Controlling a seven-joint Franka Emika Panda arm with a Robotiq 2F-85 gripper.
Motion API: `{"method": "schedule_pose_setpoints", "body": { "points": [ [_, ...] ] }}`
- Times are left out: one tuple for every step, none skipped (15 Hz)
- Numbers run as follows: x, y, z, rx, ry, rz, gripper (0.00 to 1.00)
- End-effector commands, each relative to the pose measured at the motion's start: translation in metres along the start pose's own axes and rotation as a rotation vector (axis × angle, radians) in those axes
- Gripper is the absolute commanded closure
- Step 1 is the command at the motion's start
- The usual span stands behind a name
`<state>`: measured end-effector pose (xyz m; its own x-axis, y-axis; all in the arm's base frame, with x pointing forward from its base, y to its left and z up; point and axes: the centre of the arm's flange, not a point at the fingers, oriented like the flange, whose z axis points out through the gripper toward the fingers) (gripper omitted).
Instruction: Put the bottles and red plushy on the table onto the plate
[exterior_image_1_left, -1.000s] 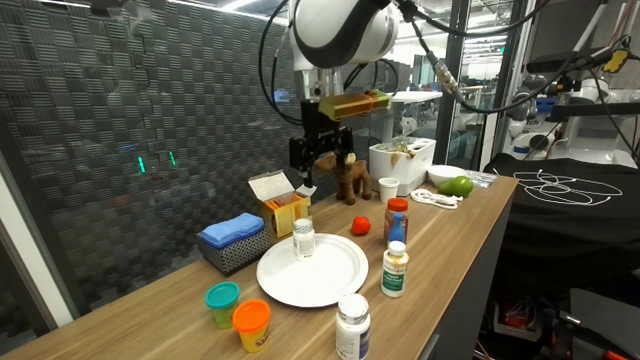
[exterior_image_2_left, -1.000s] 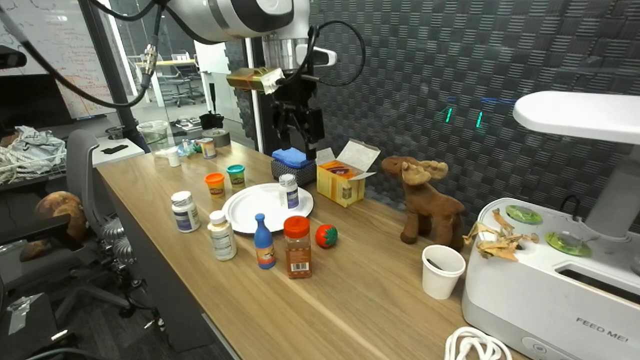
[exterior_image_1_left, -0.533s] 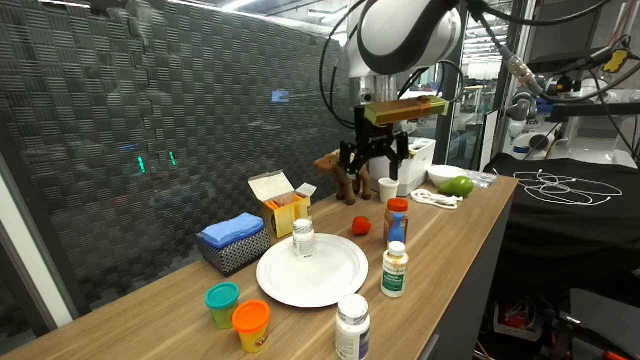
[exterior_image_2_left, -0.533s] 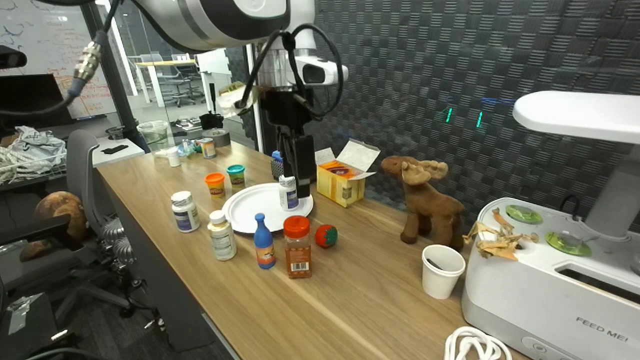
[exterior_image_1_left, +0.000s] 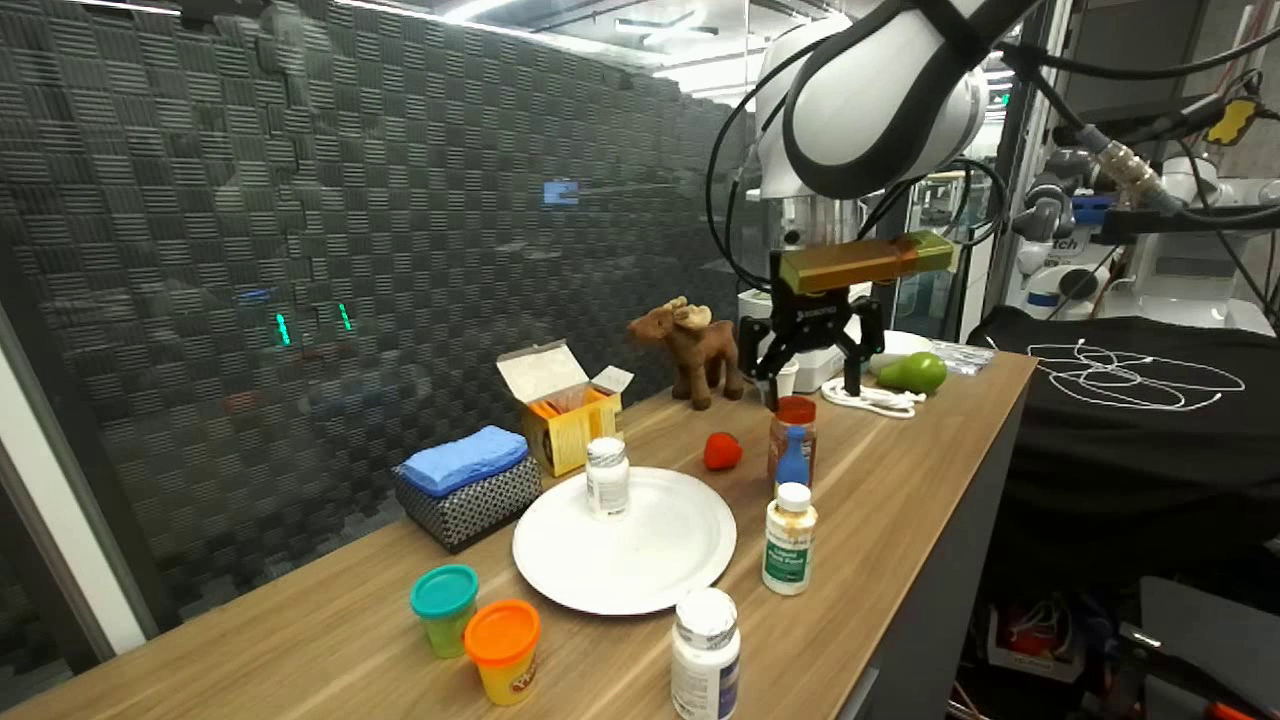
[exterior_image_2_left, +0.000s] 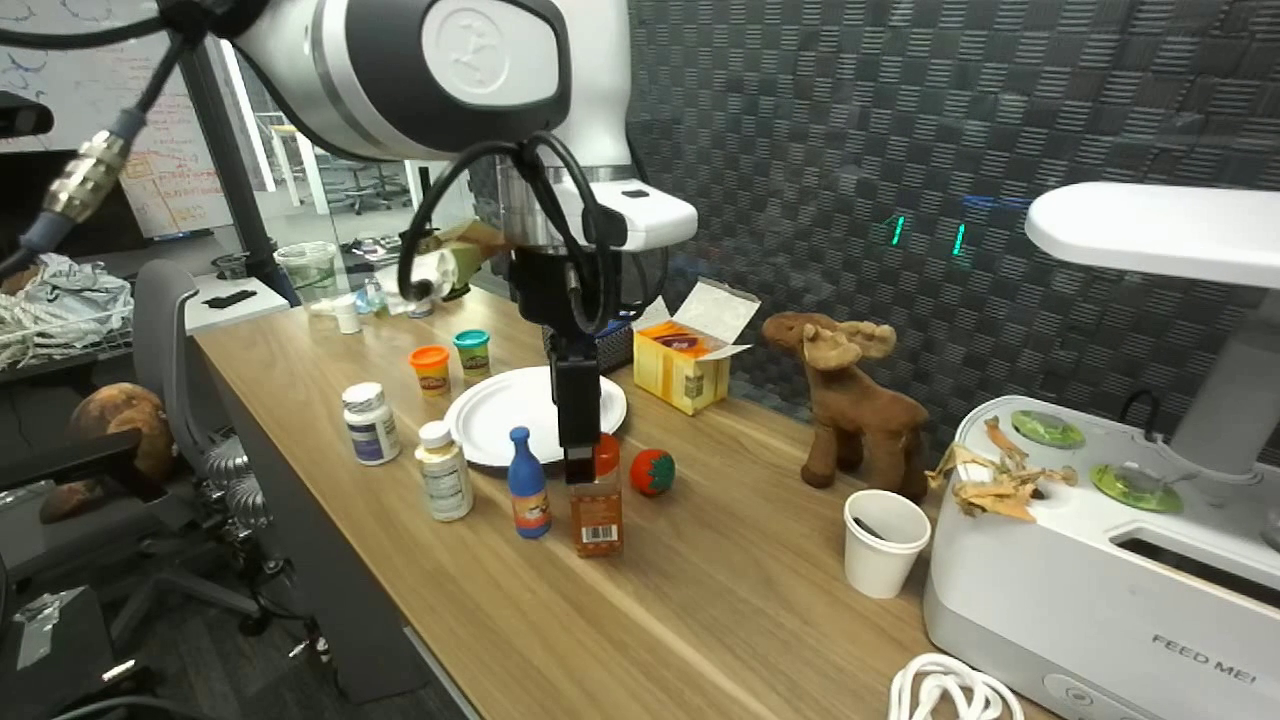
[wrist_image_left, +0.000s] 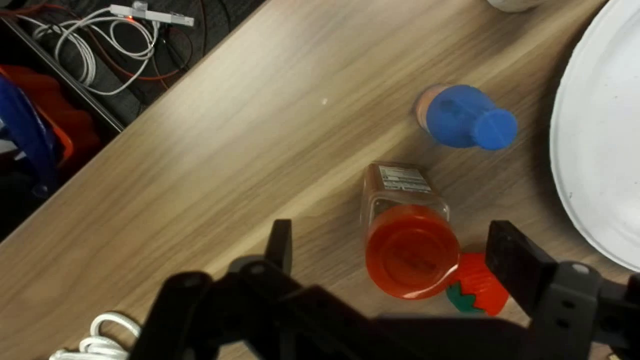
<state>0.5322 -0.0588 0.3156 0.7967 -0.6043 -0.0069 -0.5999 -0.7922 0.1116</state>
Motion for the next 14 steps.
{"method": "schedule_pose_setpoints", "body": {
  "points": [
    [-0.003, 0.011, -0.001, 0.012, 0.034, 0.041, 0.0],
    [-0.001, 0.011, -0.001, 0.017, 0.041, 0.042, 0.0],
    [0.002, 0.011, -0.001, 0.025, 0.047, 0.042, 0.0],
    [0.004, 0.01, -0.001, 0.034, 0.057, 0.041, 0.0],
    [0.006, 0.009, 0.0, 0.045, 0.065, 0.037, 0.0],
    [0.008, 0.007, 0.0, 0.053, 0.076, 0.034, 0.0],
    [0.009, 0.005, 0.002, 0.059, 0.084, 0.031, 0.0],
    [0.01, 0.004, 0.003, 0.062, 0.085, 0.029, 0.0],
    [0.01, 0.002, 0.006, 0.064, 0.083, 0.029, 0.0],
    [0.011, 0.001, 0.008, 0.068, 0.083, 0.03, 0.0],
    [0.011, 0.001, 0.01, 0.069, 0.081, 0.03, 0.0],
    [0.012, 0.0, 0.013, 0.071, 0.08, 0.031, 0.0],
    [0.013, -0.001, 0.015, 0.073, 0.08, 0.032, 0.0],
    [0.014, -0.002, 0.017, 0.079, 0.076, 0.034, 0.25]
  ]
}}
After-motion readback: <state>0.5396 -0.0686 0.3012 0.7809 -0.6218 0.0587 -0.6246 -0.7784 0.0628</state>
